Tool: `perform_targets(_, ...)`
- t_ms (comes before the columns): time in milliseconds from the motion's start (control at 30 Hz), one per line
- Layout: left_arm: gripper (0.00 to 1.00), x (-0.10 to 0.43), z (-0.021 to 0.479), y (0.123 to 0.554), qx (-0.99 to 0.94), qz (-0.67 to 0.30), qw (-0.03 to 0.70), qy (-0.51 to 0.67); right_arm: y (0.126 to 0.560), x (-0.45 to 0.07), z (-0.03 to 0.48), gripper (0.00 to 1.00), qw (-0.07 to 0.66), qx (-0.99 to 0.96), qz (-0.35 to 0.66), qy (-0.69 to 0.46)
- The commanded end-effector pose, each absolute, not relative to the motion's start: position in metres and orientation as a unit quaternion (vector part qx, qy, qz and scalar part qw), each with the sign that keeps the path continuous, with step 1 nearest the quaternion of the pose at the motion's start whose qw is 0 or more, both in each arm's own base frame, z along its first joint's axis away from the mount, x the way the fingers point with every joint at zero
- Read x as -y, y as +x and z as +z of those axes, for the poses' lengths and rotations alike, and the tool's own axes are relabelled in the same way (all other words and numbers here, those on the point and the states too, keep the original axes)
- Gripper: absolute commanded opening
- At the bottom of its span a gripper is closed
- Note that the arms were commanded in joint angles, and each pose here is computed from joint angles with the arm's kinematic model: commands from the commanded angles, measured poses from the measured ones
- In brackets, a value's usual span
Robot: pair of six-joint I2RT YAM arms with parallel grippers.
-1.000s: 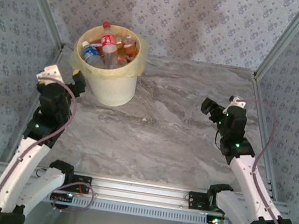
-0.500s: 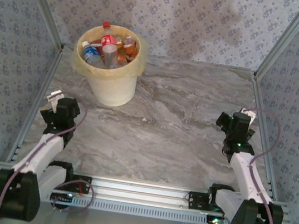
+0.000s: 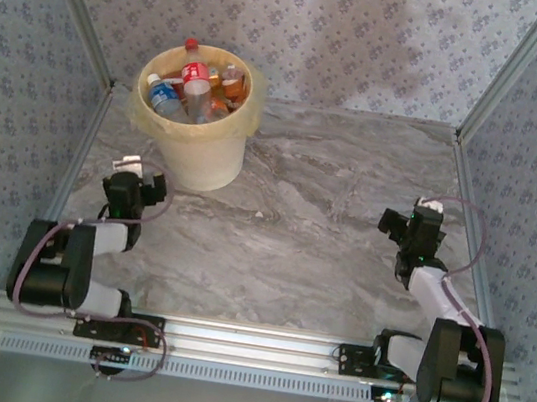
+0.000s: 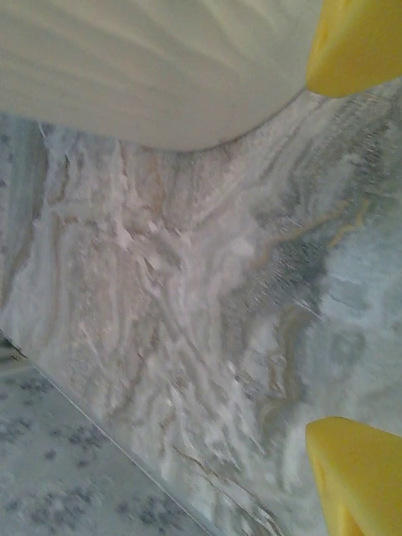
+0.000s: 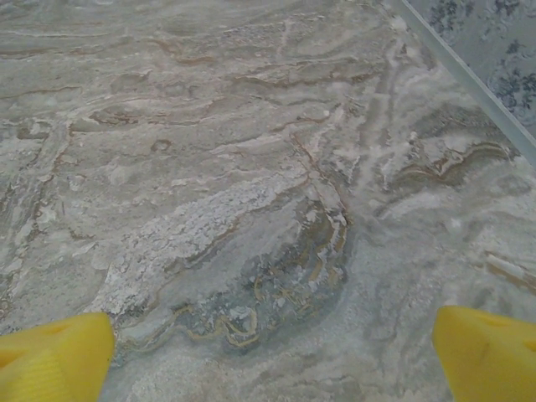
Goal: Put the plastic bottles in the bin
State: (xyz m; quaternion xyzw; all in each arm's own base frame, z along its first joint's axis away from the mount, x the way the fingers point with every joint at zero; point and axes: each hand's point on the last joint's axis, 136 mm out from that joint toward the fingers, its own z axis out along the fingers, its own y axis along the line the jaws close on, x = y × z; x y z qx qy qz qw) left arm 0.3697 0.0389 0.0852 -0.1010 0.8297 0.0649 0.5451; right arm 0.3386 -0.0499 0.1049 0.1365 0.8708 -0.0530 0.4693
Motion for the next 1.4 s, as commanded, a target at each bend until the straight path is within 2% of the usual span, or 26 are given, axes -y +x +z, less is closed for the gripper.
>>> perform_targets(0, 0.98, -0.034, 0.099, 0.384, -0.788, 0.049, 0.609, -0.082, 0.349, 0.045, 0.112, 1.0, 0.497, -0.86, -0.042, 0.109)
perform_targets(33, 0.98, -0.036, 0.092, 0.383, -0.81, 0.052, 0.577, -0.089, 0.351, 0.044, 0.111, 1.0, 0.499, -0.859, -0.038, 0.107)
perform_targets(167, 0.98, -0.041, 0.092, 0.389, -0.818, 0.084, 0.56, -0.103, 0.357, 0.04, 0.103, 1.0, 0.51, -0.854, -0.026, 0.101)
perform_targets(300, 0.98, -0.042, 0.094, 0.39, -0.811, 0.09, 0.569, -0.103, 0.364, 0.042, 0.102, 1.0, 0.539, -0.835, -0.024, 0.107)
perform_targets(400, 0.98, -0.041, 0.094, 0.389, -0.811, 0.089, 0.568, -0.104, 0.368, 0.035, 0.113, 1.0, 0.596, -0.799, -0.016, 0.076)
perform_targets(567, 0.98, -0.041, 0.093, 0.389, -0.812, 0.089, 0.567, -0.104, 0.364, 0.024, 0.108, 1.0, 0.629, -0.777, -0.001, 0.038)
perform_targets(667, 0.98, -0.041, 0.093, 0.389, -0.813, 0.088, 0.566, -0.104, 0.369, 0.019, 0.098, 1.0, 0.631, -0.775, 0.016, 0.036)
perform_targets(733, 0.98, -0.041, 0.094, 0.39, -0.812, 0.088, 0.567, -0.104, 0.378, 0.042, 0.087, 1.0, 0.578, -0.812, -0.025, 0.076)
perform_targets(800, 0.98, -0.041, 0.093, 0.389, -0.813, 0.089, 0.566, -0.104, 0.393, 0.016, 0.084, 1.0, 0.56, -0.827, -0.025, 0.028)
perform_targets(1367, 0.98, -0.041, 0.093, 0.389, -0.813, 0.089, 0.567, -0.105, 0.392, 0.017, 0.083, 1.0, 0.558, -0.829, -0.014, 0.028)
